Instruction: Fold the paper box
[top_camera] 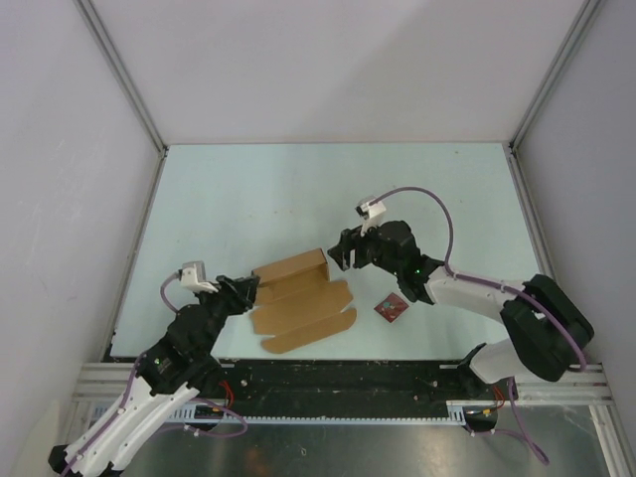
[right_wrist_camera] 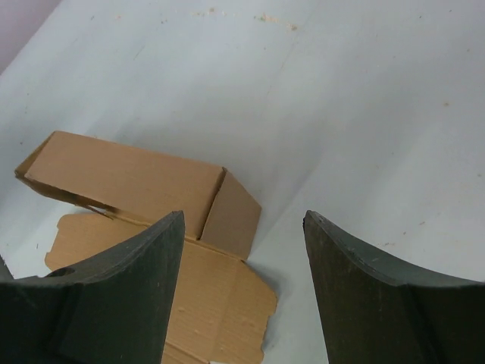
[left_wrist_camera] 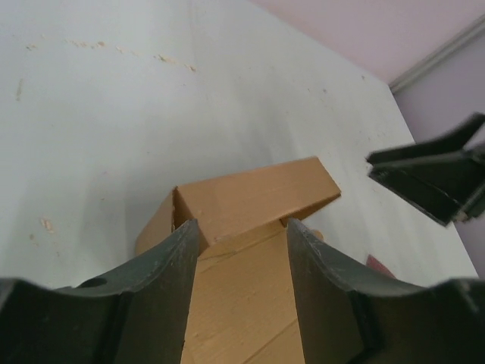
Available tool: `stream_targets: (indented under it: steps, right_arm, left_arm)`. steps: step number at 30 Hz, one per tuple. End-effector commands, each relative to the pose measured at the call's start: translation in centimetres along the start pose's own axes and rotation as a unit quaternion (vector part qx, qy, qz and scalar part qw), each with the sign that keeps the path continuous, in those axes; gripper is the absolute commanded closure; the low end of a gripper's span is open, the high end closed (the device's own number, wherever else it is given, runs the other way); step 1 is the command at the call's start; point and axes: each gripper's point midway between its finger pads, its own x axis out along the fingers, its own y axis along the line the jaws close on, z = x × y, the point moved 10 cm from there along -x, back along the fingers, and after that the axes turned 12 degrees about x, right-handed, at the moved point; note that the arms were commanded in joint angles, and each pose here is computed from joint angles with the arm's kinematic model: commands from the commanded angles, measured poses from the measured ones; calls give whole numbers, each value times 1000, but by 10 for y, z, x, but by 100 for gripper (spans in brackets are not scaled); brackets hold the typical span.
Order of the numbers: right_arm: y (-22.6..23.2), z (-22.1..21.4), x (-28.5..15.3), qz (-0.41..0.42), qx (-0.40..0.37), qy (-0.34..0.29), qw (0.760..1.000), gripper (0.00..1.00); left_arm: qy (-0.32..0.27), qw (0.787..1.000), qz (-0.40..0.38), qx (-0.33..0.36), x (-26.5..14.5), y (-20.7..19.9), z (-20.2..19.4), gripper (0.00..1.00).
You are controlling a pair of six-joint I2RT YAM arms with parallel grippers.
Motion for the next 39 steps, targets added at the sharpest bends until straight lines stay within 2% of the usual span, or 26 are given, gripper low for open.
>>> stream_targets:
  steps: [1, 6, 8, 13, 16, 26, 31, 39]
  right_arm:
    - [17, 25, 16, 78, 14, -14, 997, 30]
    - [13, 30, 19, 82, 7, -13, 997, 30]
    - [11, 32, 19, 80, 6, -15, 997, 30]
    - [6, 33, 19, 79, 4, -14, 997, 29]
    - [5, 35, 21, 80, 6, -15, 997, 29]
    - [0, 32, 27, 80, 2, -11, 997, 29]
    - [-3, 32, 36, 80, 5, -6, 997, 28]
    - [-1, 37, 45, 91, -2, -4, 996, 29]
  left_arm:
    - [30, 998, -48, 12, -5, -6, -3, 41]
    - [76, 996, -30, 47, -2, -4, -15, 28]
    - [77, 995, -15, 55, 0, -4, -15, 22]
    - [101, 990, 24, 92, 4, -6, -21, 20]
    - [102, 990, 14, 101, 1, -14, -23, 19]
    - [107, 984, 40, 136, 3, -11, -34, 23]
    - [108, 983, 52, 142, 4, -11, -36, 35]
    - [123, 977, 45, 169, 5, -21, -32, 39]
